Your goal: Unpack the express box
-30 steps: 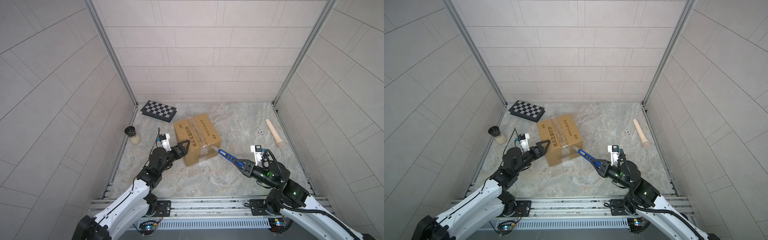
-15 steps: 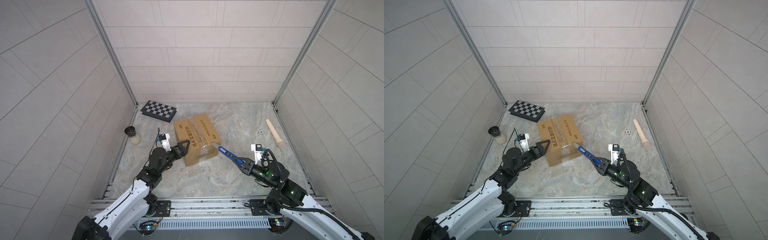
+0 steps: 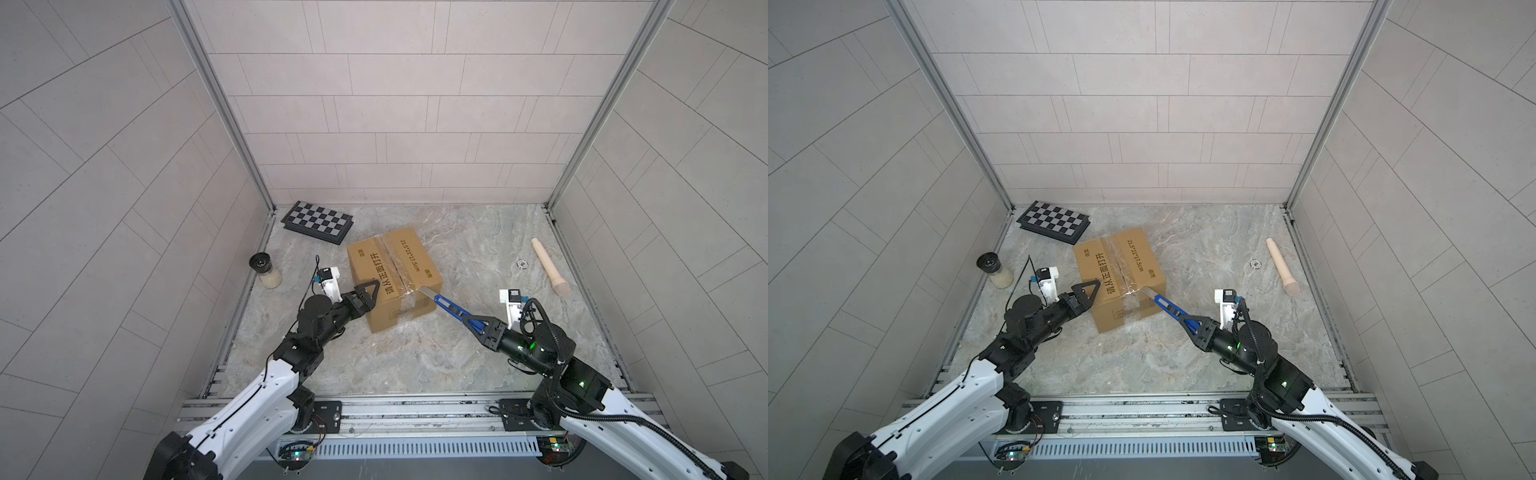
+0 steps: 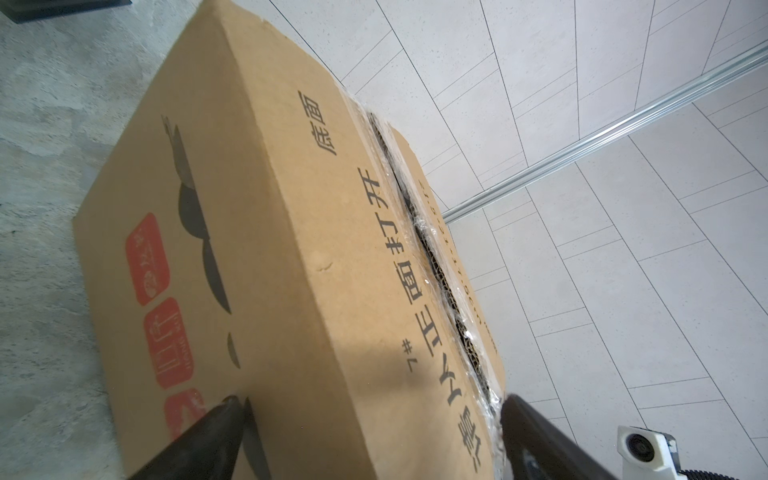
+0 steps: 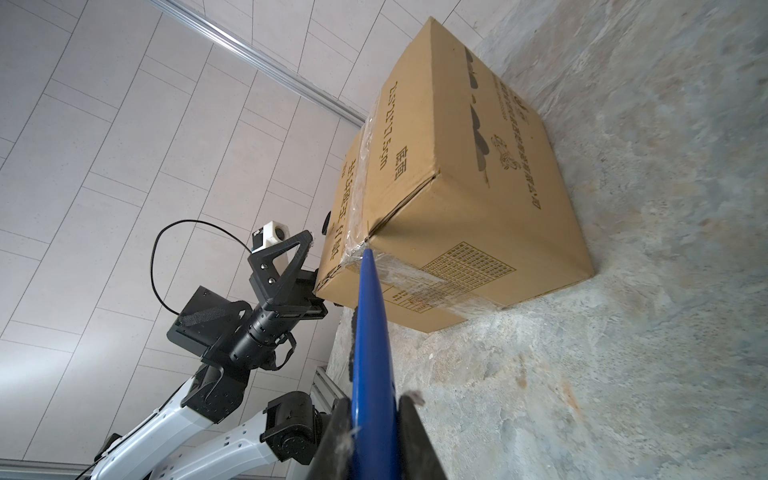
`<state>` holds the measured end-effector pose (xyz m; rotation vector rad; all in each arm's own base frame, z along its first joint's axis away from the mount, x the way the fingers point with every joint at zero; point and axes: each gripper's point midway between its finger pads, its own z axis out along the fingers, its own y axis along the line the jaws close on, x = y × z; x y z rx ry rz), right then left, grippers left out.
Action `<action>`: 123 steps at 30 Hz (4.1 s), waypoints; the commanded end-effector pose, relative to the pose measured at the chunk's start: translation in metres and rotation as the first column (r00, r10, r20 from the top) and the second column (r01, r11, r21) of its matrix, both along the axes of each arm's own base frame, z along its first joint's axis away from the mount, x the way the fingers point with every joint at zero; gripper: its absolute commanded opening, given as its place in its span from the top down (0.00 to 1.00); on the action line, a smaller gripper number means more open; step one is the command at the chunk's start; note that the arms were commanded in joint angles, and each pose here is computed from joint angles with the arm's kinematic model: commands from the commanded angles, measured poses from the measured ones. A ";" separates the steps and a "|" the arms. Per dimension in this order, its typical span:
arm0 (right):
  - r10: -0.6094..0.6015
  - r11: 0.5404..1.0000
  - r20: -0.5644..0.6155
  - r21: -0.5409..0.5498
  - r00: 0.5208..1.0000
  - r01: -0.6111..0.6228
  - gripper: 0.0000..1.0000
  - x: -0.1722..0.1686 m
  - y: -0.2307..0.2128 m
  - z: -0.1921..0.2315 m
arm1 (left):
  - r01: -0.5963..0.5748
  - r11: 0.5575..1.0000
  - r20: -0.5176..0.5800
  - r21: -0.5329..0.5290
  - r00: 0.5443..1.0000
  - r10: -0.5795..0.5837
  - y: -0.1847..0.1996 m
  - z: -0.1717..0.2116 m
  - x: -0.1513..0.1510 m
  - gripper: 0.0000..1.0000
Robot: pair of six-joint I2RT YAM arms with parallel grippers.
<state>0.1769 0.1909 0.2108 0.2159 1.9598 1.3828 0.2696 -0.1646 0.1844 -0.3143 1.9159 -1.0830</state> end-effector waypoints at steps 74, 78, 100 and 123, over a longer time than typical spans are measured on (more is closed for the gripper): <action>-0.018 0.996 0.010 0.089 1.000 0.017 1.00 0.000 0.001 0.019 | 0.014 0.999 0.041 -0.030 0.999 -0.013 -0.005 0.010 0.002 0.00; -0.019 0.995 0.010 0.094 1.000 0.018 1.00 0.001 0.002 0.020 | 0.013 0.999 0.039 -0.029 0.999 -0.012 -0.004 0.009 0.002 0.00; -0.018 0.990 -0.005 0.140 1.000 0.018 1.00 0.009 0.011 0.029 | 0.026 0.998 0.040 -0.050 0.999 -0.024 -0.009 0.010 0.005 0.00; 0.019 0.981 -0.014 0.193 1.000 -0.016 1.00 0.011 0.031 0.045 | 0.034 0.999 0.041 -0.042 0.999 -0.032 -0.014 0.009 0.006 0.00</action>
